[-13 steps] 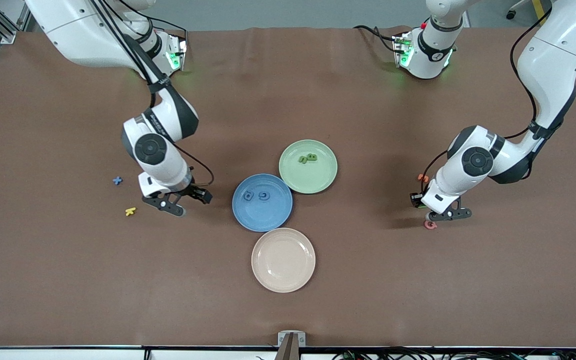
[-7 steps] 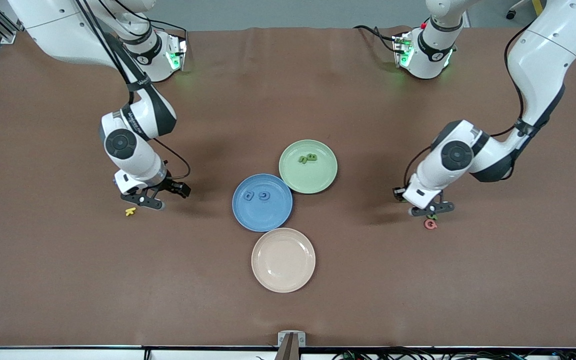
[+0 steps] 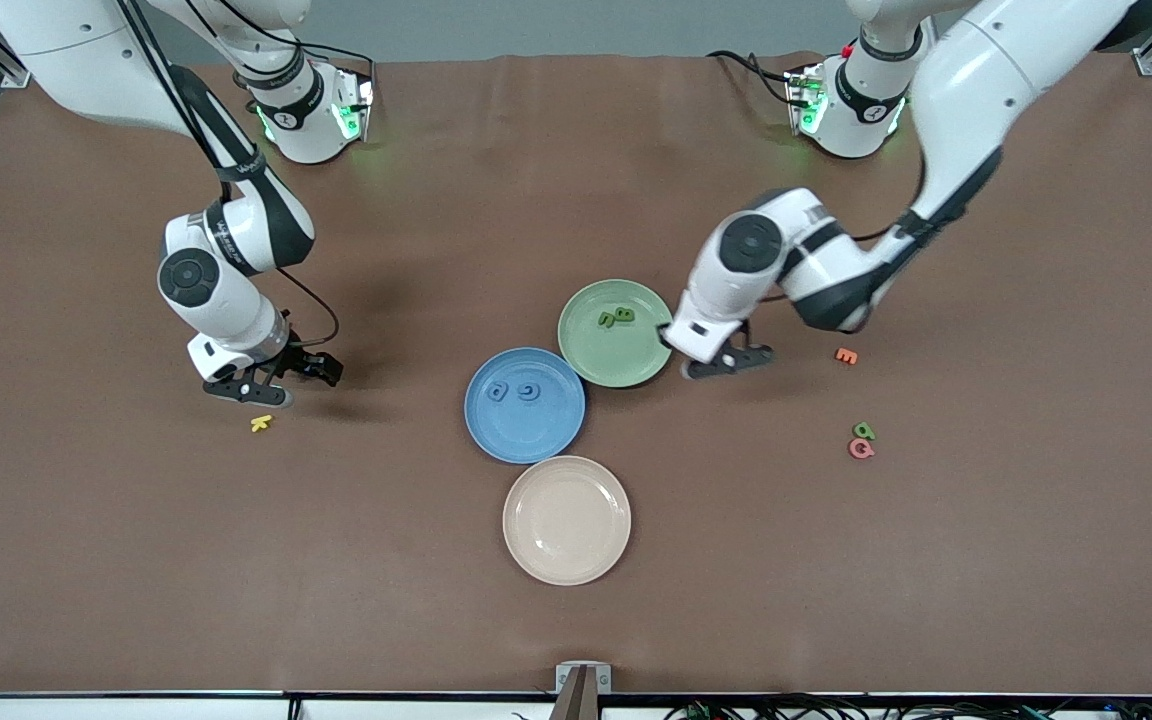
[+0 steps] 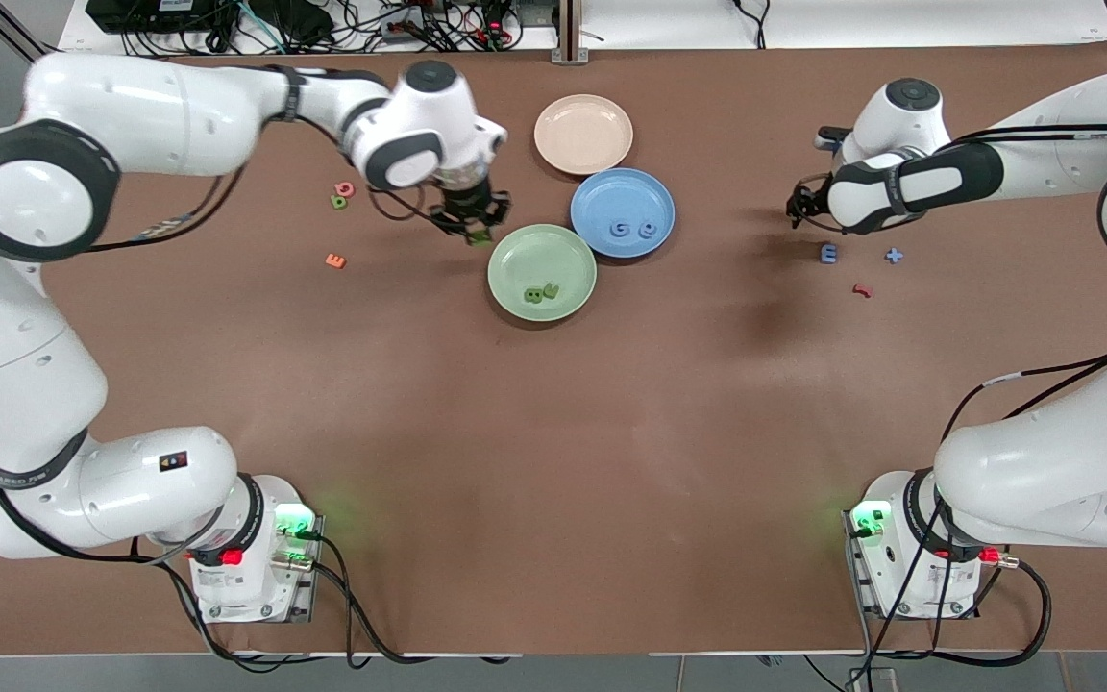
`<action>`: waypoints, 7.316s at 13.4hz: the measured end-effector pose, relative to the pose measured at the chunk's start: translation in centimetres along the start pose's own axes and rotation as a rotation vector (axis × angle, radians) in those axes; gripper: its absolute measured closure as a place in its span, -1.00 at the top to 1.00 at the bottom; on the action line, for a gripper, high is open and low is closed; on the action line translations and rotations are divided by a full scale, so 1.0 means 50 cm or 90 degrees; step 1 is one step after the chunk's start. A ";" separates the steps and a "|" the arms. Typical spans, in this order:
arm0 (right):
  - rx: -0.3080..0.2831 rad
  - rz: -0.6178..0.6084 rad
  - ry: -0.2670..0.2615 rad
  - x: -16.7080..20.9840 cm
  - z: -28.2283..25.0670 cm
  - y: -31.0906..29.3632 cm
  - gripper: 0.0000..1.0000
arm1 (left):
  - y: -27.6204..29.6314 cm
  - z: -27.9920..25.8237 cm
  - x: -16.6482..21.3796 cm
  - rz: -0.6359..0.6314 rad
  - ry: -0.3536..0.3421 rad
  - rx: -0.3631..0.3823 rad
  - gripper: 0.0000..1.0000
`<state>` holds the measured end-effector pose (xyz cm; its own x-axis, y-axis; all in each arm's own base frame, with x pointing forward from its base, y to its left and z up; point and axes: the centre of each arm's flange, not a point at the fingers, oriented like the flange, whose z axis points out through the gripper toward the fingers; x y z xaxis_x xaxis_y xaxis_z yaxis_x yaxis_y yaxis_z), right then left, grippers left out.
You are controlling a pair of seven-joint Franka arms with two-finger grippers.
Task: Sort letters by color into matching plates
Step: 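Place the green N on the green plate while the right gripper reaches the blue E, then grasp the blue E with the right gripper while the left gripper returns, then place the blue E on the blue plate while the left gripper grasps the green b, then place the green b on the green plate while the right gripper grasps the blue plus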
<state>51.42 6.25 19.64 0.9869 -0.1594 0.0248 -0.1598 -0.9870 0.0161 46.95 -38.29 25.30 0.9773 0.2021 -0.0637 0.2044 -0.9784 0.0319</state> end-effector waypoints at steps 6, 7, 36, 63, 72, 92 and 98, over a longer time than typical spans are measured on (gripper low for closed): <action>-0.004 -0.017 -0.022 -0.020 0.025 0.040 0.89 | 0.124 0.065 -0.078 -0.001 0.002 0.016 -0.30; -0.004 -0.018 -0.026 -0.023 0.030 0.041 0.89 | 0.136 0.071 -0.079 0.000 0.001 0.014 -0.30; -0.001 0.033 -0.045 -0.025 -0.056 -0.199 -0.45 | -0.270 0.013 0.226 0.047 -0.019 0.009 0.99; 0.055 0.249 -0.033 0.028 -0.023 -0.720 -0.19 | -0.574 0.119 0.367 0.135 0.067 0.025 0.31; 0.038 0.250 -0.030 0.063 -0.015 -0.673 1.00 | -0.568 0.110 0.379 0.133 0.079 0.018 -0.10; 0.003 -0.009 0.022 0.000 -0.019 0.131 1.00 | -0.524 0.085 0.335 0.126 0.011 0.075 -0.44; 0.002 -0.056 0.023 -0.011 -0.003 0.269 1.00 | -0.407 -0.010 0.262 0.078 -0.044 0.064 -0.44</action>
<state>48.74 -6.95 19.97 0.9956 -0.0715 0.0599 -0.0726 -0.9972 0.0166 55.60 -15.72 24.33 0.9877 0.0809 -0.1337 0.0739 -0.9956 -0.0568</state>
